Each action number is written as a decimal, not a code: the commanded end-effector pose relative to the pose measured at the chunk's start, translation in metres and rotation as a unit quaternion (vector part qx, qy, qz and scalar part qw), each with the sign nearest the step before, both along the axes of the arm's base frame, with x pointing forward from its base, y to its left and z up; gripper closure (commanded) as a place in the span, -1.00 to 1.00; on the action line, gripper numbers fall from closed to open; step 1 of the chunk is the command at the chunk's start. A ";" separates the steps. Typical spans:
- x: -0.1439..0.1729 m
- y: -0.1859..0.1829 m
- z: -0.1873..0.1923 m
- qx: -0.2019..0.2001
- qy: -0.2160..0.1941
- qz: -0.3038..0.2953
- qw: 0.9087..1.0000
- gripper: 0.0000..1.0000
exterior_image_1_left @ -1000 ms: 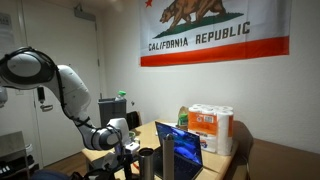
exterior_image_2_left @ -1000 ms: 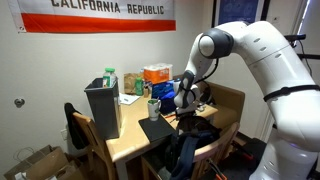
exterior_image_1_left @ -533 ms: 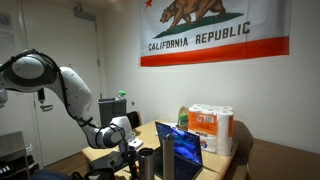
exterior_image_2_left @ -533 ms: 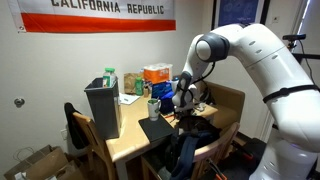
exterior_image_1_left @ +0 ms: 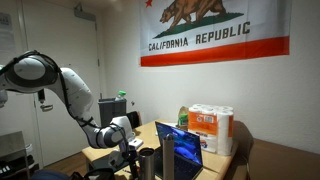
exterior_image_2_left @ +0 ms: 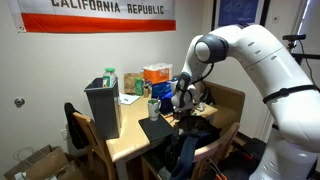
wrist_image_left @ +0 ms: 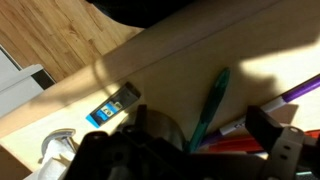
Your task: Put the spoon in the cup, the cup in the bag and close the laptop
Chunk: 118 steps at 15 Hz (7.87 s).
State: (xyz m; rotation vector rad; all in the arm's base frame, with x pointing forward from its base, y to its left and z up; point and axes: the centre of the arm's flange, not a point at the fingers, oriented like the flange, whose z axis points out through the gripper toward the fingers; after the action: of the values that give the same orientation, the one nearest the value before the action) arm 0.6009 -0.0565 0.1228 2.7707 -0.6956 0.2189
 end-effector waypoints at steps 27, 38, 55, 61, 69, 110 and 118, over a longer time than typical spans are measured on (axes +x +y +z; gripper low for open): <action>-0.042 0.073 0.127 0.062 0.071 0.050 0.994 0.83; -0.054 0.009 0.320 0.103 0.241 0.050 0.964 0.83; 0.044 -0.084 0.242 0.117 0.278 0.007 0.953 0.83; 0.038 -0.098 0.238 0.149 0.301 0.006 0.942 0.83; 0.036 -0.106 0.230 0.172 0.303 -0.005 0.937 0.83; 0.075 -0.107 0.203 0.180 0.293 -0.019 0.939 -1.00; 0.056 -0.055 0.245 0.143 0.261 0.034 0.954 -1.00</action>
State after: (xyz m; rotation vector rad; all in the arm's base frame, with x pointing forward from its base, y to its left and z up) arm 0.6857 -0.1306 0.3518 2.9248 -0.5781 -0.6983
